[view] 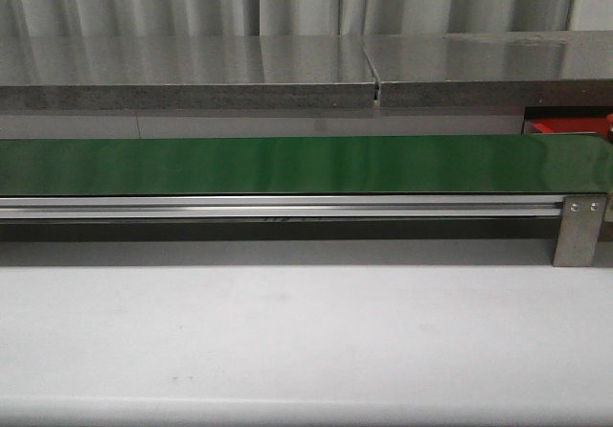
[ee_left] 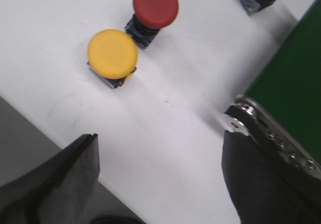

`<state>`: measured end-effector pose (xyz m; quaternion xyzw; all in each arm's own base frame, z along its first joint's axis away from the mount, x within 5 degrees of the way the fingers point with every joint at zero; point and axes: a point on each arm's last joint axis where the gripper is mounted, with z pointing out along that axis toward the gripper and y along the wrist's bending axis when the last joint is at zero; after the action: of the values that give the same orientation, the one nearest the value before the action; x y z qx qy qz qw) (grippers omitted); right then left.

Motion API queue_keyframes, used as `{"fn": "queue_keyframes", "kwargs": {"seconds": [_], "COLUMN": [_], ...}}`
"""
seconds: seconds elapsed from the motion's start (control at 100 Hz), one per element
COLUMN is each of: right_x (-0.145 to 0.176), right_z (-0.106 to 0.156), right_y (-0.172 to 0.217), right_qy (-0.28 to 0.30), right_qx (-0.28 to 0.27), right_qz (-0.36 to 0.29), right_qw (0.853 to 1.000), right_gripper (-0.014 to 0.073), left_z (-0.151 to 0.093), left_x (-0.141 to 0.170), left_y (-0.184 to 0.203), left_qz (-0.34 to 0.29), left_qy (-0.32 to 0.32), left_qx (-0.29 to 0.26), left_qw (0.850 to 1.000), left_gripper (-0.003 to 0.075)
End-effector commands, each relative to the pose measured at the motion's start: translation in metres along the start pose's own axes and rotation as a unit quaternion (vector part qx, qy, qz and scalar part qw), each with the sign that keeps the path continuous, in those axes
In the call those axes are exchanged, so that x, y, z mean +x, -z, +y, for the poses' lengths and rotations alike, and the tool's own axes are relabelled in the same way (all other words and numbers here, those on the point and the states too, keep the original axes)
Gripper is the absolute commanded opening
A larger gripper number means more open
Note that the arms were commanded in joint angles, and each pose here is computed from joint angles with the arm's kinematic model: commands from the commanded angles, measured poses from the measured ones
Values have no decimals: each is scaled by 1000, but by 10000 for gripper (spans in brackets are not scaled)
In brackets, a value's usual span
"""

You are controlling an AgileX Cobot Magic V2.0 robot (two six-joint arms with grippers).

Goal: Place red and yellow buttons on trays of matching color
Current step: 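Lower the left gripper onto another yellow button in the pile and grasp it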

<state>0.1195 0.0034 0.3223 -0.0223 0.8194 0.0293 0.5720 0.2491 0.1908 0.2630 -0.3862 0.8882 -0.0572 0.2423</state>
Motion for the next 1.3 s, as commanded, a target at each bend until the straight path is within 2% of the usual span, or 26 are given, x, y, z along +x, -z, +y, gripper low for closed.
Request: {"fn": "queue_keyframes", "kwargs": {"seconds": [0.0, 0.13, 0.45, 0.77, 0.84, 0.99, 1.06, 1.15, 1.29], "right_x": [-14, -14, -14, -14, -14, -14, -14, -14, -14], "right_z": [-1, -1, -1, -1, -1, -1, -1, -1, -1], "right_y": [4, 4, 4, 4, 4, 4, 4, 4, 4], "right_qy": [6, 6, 6, 6, 6, 6, 6, 6, 6], "right_qx": [11, 11, 11, 11, 11, 11, 11, 11, 11], "right_qz": [-43, -43, -43, -43, -43, -43, -43, -43, -43], "right_qw": [999, 999, 999, 999, 999, 999, 999, 999, 999], "right_gripper": [-68, -68, -68, -68, -68, -68, -68, -68, -68], "left_z": [1, 5, 12, 20, 21, 21, 21, 21, 17], "left_x": [-14, -24, -51, -55, -56, -58, -59, -59, -59], "left_y": [7, -13, -41, -70, -73, -74, -74, -74, -66], "left_qz": [-22, 10, 15, 38, 34, 21, 16, 15, 12], "left_qy": [17, 16, 11, 19, 20, 11, 10, 10, -3], "left_qx": [8, 2, -13, -18, -19, -20, -21, -21, -10], "left_qw": [1000, 1000, 1000, 999, 999, 1000, 1000, 1000, 1000], "left_gripper": [512, 512, 512, 505, 459, 268, 206, 176, 177]}}
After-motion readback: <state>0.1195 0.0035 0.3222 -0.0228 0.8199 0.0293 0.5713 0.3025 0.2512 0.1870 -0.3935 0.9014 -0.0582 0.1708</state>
